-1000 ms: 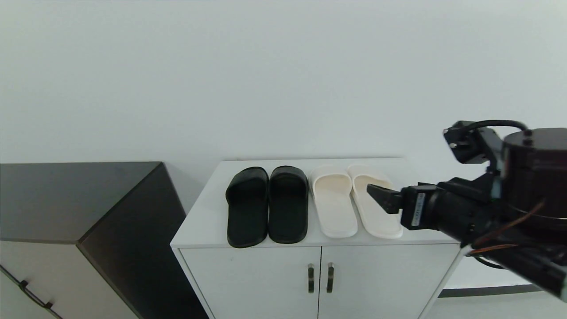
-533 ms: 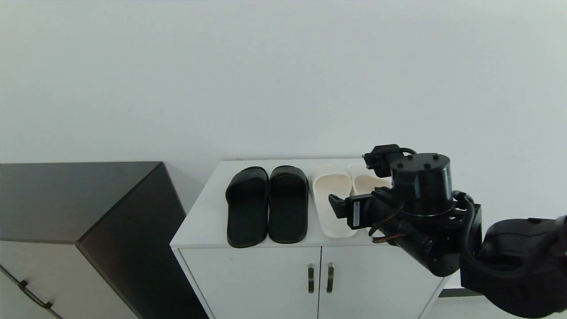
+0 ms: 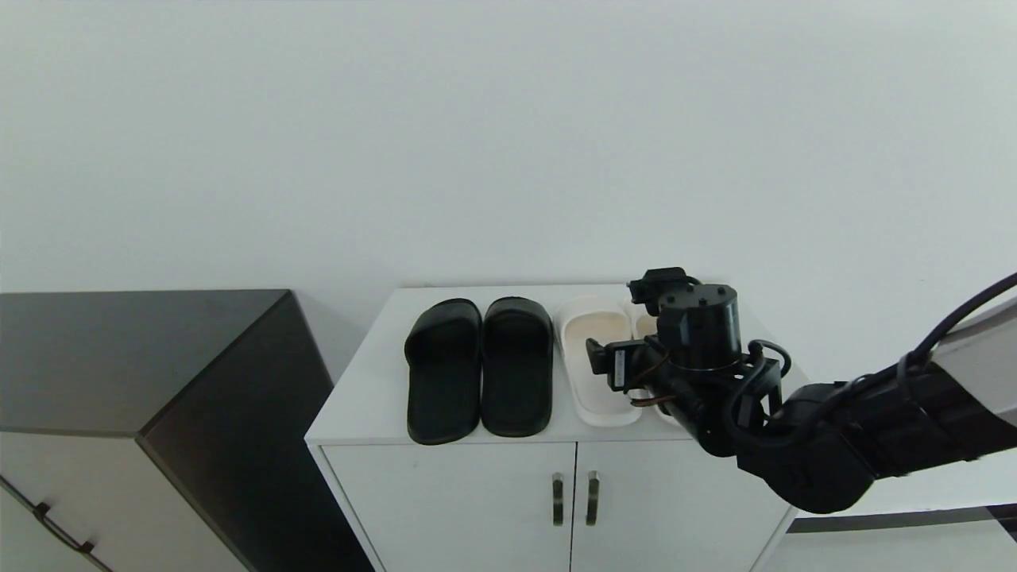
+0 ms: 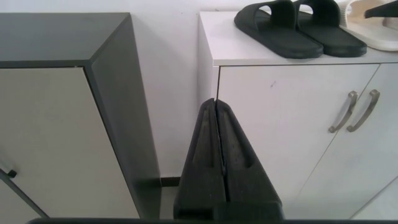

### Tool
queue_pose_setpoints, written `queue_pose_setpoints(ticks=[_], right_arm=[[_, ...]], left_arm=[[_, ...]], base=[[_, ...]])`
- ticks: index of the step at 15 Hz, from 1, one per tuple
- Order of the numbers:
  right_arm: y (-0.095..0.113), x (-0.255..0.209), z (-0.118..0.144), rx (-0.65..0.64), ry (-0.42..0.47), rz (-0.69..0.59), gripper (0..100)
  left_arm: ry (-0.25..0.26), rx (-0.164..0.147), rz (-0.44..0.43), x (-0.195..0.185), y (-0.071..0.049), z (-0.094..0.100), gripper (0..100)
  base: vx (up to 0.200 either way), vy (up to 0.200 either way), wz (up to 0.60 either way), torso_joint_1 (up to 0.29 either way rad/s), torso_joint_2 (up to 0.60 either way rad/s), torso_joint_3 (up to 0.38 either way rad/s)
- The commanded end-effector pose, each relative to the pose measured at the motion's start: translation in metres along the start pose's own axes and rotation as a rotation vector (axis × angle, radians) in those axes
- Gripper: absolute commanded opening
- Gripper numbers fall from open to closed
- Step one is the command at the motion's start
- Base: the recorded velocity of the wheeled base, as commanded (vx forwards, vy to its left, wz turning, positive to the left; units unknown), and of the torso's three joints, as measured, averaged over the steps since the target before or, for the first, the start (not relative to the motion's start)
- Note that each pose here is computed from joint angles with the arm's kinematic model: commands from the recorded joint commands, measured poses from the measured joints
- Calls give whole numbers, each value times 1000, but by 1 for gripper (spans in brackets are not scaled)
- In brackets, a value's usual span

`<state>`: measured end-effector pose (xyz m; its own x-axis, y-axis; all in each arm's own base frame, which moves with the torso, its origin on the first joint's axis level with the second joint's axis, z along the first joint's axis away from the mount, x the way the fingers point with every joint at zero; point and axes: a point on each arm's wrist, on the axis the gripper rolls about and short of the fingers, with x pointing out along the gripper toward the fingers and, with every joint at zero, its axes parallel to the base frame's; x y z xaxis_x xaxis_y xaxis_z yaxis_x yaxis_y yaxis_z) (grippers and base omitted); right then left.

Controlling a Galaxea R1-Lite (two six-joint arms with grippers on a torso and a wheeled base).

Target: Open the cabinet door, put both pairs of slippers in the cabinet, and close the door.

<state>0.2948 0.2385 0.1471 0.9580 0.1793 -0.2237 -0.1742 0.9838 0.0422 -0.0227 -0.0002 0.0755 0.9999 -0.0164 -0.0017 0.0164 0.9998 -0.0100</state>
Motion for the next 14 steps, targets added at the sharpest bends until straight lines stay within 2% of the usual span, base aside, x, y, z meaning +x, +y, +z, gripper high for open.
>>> queue_pose_setpoints(ticks=[1,4,5,10,12,14], right_arm=[[-1,19,-6,-1,6,-31,100],[1,34,-2,13,-15,-46,100],[1,35,-1,17,-21,-47,0],[2,38,3,21,-31,-46,0],[2,36,6,22,-39,-44,0],[-2,24,16,13,-57,-44,0]], left_arm=[[1,-1,0,0,0,0,0],[1,-1,1,0,0,0,0],[1,-2,1,0,0,0,0],[0,-2,1,0,0,0,0],[0,7,1,0,0,0,0],[-2,-1,-1,0,0,0,0]], base=[[0,0,0,0,0,0],[0,0,0,0,0,0],[0,0,0,0,0,0],[0,0,0,0,0,0],[0,0,0,0,0,0],[0,0,0,0,0,0]])
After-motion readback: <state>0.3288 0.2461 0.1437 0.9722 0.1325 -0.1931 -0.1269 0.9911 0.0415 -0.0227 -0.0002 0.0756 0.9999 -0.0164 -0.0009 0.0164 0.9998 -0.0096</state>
